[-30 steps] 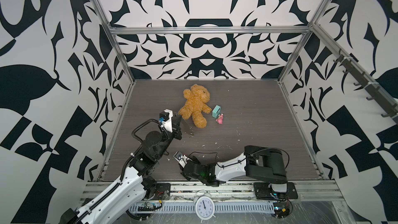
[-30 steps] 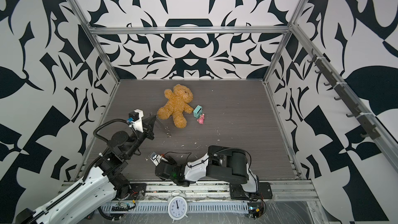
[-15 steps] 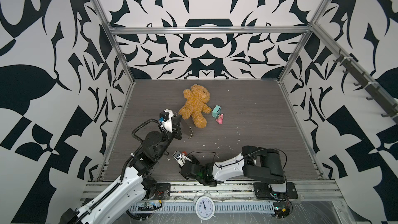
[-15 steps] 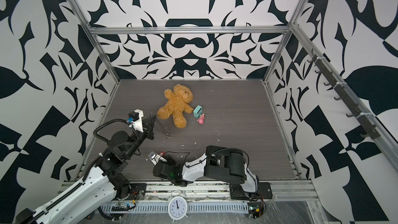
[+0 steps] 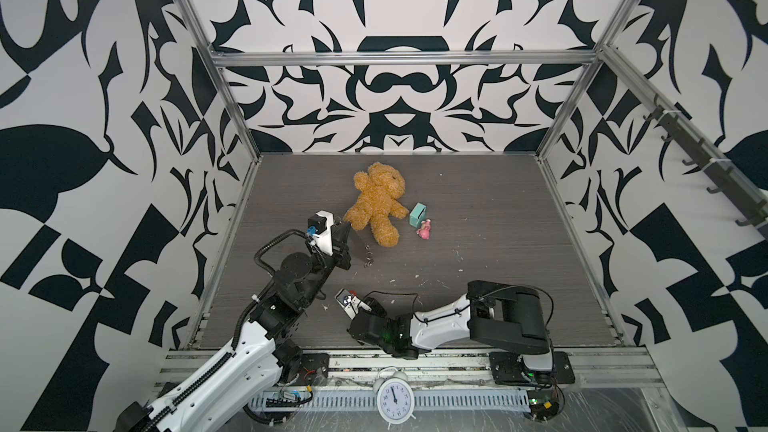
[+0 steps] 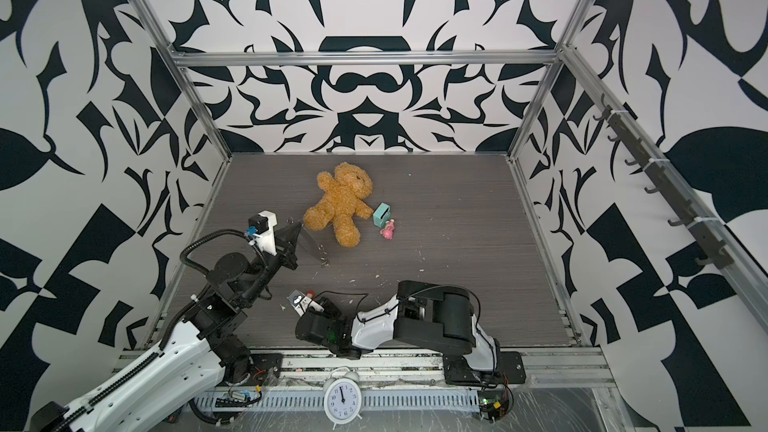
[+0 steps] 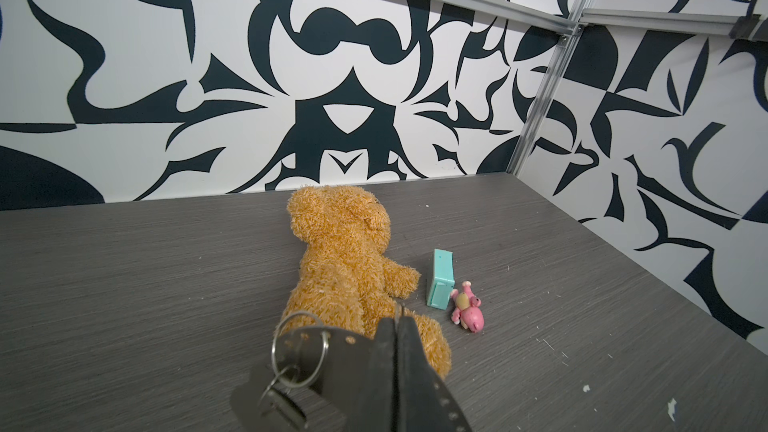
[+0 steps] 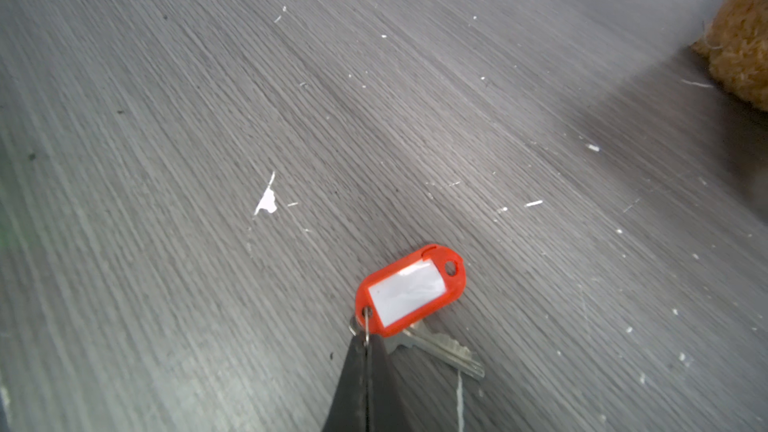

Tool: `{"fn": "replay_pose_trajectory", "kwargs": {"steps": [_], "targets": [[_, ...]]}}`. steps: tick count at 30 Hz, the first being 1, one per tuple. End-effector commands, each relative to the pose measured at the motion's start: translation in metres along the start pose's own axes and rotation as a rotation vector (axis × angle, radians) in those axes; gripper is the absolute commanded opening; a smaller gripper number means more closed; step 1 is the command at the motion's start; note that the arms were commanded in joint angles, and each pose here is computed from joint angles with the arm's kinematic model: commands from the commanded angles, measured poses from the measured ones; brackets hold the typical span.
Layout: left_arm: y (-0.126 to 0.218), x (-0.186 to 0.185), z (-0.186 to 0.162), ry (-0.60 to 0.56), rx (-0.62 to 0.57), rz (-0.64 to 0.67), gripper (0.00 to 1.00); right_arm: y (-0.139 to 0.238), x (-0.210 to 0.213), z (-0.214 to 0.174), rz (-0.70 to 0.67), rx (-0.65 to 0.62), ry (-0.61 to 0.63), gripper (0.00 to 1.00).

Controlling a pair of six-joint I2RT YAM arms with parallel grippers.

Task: Put the keys on the keyring
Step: 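Lower the right gripper and grasp the red key tag's ring, then lift the red key tag with the right gripper toward the left gripper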

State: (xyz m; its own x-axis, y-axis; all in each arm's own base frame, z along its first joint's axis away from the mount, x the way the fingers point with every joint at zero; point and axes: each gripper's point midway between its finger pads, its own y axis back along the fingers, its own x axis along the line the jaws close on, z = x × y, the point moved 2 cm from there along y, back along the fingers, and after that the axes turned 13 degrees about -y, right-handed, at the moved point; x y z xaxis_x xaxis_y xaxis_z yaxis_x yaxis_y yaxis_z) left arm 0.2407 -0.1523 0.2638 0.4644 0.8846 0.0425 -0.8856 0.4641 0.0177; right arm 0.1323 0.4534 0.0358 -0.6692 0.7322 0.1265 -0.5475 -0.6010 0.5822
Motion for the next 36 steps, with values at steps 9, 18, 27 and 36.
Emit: {"fn": "replay_pose_trajectory", "kwargs": {"steps": [9, 18, 27, 36], "targets": [[0.002, 0.001, 0.013, 0.015, -0.061, -0.001, 0.00, 0.027, -0.006, 0.017, 0.040, -0.073, -0.061, 0.00], [0.000, -0.005, 0.011, -0.008, -0.066, -0.037, 0.00, 0.080, -0.034, 0.032, 0.078, -0.184, -0.154, 0.00], [-0.002, -0.026, 0.011, -0.054, -0.092, -0.163, 0.00, 0.148, -0.072, 0.055, 0.087, -0.311, -0.213, 0.00], [-0.001, -0.045, 0.013, -0.077, -0.139, -0.289, 0.00, 0.230, -0.092, 0.106, 0.157, -0.438, -0.248, 0.00]]}}
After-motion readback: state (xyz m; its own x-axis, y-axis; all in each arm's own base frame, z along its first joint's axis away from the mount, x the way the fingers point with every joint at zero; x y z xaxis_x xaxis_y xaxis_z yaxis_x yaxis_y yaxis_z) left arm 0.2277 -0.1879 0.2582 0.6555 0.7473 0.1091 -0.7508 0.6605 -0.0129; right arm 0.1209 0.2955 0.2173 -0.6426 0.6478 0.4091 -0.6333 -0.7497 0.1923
